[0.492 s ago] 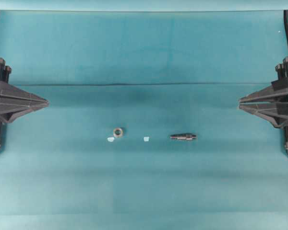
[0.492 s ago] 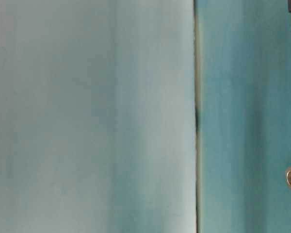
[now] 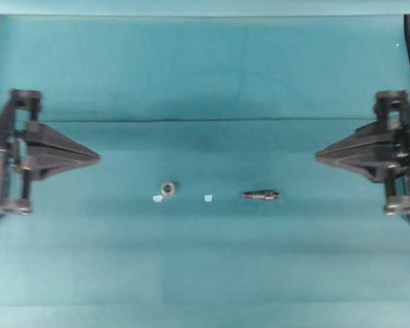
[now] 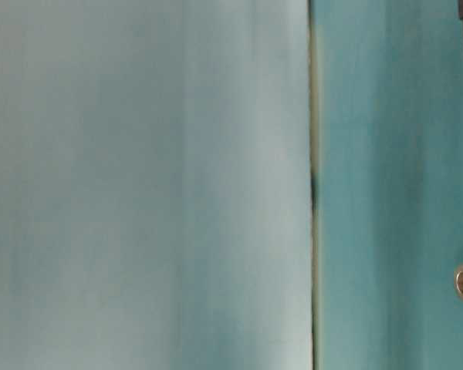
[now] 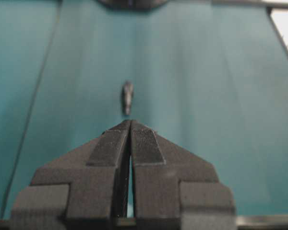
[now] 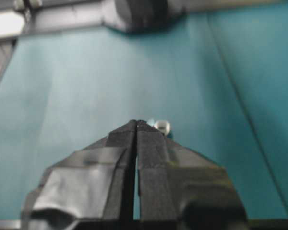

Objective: Insert the washer onto the shaft with both hands.
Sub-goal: 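Move both grippers inward over the washer and the threaded shaft, then lower left gripper over washer and right gripper over shaft, aligning, then close left gripper on the washer and right gripper on the shaft's hex collar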

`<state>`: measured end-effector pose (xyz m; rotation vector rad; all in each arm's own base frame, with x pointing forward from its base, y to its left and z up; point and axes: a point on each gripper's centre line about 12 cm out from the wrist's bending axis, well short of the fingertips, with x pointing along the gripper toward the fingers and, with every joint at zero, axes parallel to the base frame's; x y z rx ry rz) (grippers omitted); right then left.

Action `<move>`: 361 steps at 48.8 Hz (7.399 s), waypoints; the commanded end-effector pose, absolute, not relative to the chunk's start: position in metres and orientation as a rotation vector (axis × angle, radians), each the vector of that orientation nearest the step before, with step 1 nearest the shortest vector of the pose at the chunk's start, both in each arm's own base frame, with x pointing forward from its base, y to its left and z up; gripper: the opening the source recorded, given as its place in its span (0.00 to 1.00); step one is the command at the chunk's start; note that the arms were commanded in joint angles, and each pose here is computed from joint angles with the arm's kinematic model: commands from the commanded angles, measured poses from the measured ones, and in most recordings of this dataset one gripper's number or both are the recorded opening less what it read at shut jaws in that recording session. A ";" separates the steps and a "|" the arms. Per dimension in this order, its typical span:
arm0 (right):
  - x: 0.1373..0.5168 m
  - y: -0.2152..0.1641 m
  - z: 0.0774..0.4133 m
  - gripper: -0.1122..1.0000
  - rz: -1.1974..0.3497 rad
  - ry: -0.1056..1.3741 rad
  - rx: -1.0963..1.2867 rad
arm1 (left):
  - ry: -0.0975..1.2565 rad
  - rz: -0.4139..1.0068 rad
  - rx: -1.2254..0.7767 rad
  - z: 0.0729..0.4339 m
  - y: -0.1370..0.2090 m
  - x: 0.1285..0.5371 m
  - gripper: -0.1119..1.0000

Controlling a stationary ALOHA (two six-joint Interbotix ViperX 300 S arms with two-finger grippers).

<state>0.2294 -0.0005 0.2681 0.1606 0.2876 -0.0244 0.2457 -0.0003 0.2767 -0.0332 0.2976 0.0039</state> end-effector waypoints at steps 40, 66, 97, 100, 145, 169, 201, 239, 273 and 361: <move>0.309 -0.009 0.185 0.01 -0.080 0.959 0.138 | 0.897 0.001 0.028 0.202 0.003 0.363 0.12; 0.319 -0.009 0.166 0.01 -0.077 1.019 0.114 | 0.998 0.024 0.022 0.181 0.015 0.365 0.12; 0.316 -0.009 0.154 0.52 -0.077 1.078 0.098 | 1.021 0.025 0.018 0.173 0.014 0.362 0.50; 0.316 -0.010 0.154 0.70 -0.079 1.076 0.089 | 1.027 0.023 0.018 0.170 0.014 0.363 0.69; 0.323 0.000 0.120 0.82 -0.051 1.130 0.067 | 1.047 0.016 0.025 0.118 0.014 0.376 0.84; 0.323 0.001 0.110 0.82 -0.048 1.153 0.064 | 1.047 0.020 0.018 0.108 0.015 0.379 0.83; 0.323 0.002 0.106 0.82 -0.043 1.165 0.060 | 1.047 0.020 0.014 0.099 0.014 0.377 0.83; 0.323 -0.004 0.094 0.82 -0.056 1.182 0.063 | 1.048 0.020 0.013 0.099 0.014 0.376 0.83; 0.320 -0.005 0.091 0.77 -0.061 1.208 0.064 | 1.050 0.014 0.018 0.099 0.012 0.376 0.77; 0.324 -0.001 0.091 0.11 -0.058 1.240 0.076 | 1.042 0.002 0.030 0.101 0.008 0.376 0.44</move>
